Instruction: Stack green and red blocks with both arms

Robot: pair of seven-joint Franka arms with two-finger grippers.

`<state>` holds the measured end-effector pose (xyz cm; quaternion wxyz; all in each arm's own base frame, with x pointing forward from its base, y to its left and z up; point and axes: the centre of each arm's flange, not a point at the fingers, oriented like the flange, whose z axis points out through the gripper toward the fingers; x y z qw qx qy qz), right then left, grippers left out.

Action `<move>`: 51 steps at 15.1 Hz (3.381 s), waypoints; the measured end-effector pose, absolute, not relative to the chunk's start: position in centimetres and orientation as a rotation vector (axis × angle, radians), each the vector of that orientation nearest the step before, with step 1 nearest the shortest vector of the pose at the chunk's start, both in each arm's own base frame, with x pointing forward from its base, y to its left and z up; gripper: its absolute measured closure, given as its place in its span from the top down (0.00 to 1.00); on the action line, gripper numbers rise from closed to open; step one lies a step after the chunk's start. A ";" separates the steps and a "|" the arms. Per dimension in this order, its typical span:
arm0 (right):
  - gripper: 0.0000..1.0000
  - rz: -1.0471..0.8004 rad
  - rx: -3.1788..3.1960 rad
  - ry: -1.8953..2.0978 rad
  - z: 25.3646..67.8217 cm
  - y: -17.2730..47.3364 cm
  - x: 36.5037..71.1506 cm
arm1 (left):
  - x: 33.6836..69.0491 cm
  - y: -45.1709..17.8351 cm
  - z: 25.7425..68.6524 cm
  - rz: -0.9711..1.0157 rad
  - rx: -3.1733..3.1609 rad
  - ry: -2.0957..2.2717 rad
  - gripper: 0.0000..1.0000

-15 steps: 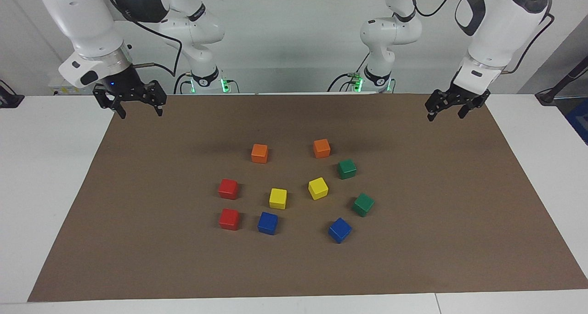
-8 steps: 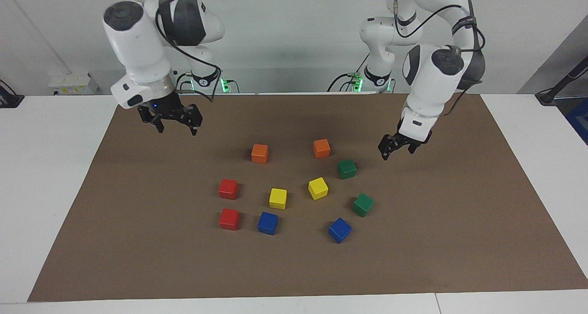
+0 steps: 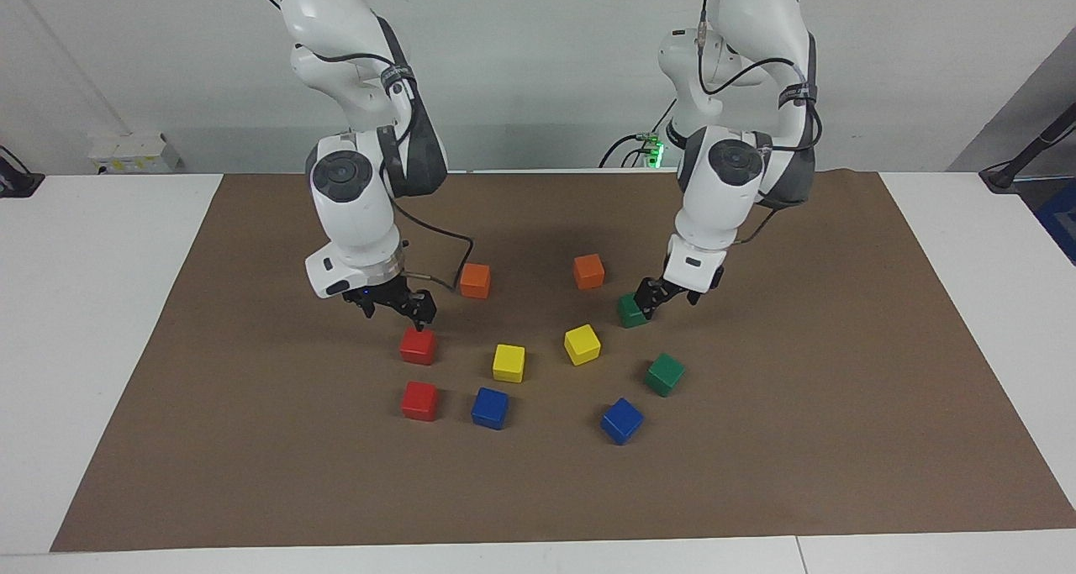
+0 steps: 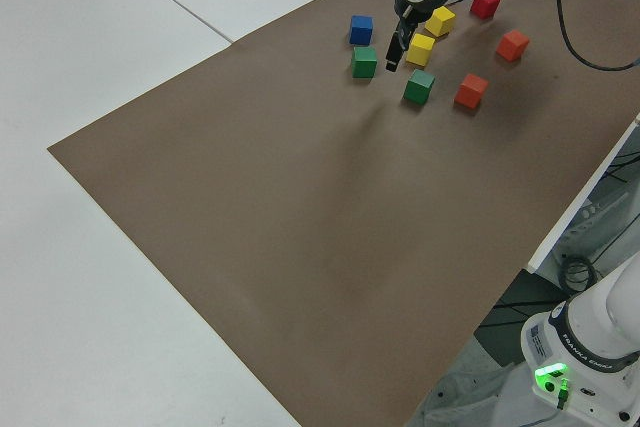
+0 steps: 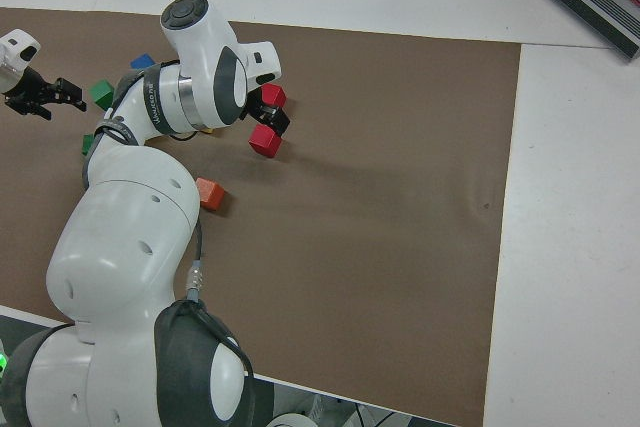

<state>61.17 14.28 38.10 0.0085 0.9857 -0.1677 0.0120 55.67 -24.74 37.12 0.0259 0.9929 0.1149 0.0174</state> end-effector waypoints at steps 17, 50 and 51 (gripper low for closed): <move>1.00 0.026 3.074 -0.540 31.0 15.4 60.9 | 52.2 -26.2 30.1 -0.127 3.146 0.391 0.55; 1.00 -0.026 3.129 -0.026 36.2 -3.7 61.0 | 65.4 -9.1 41.1 -0.014 3.068 0.456 1.00; 1.00 -0.030 3.129 -0.019 39.0 -2.7 62.1 | 65.1 -11.8 40.7 -0.020 3.050 0.562 1.00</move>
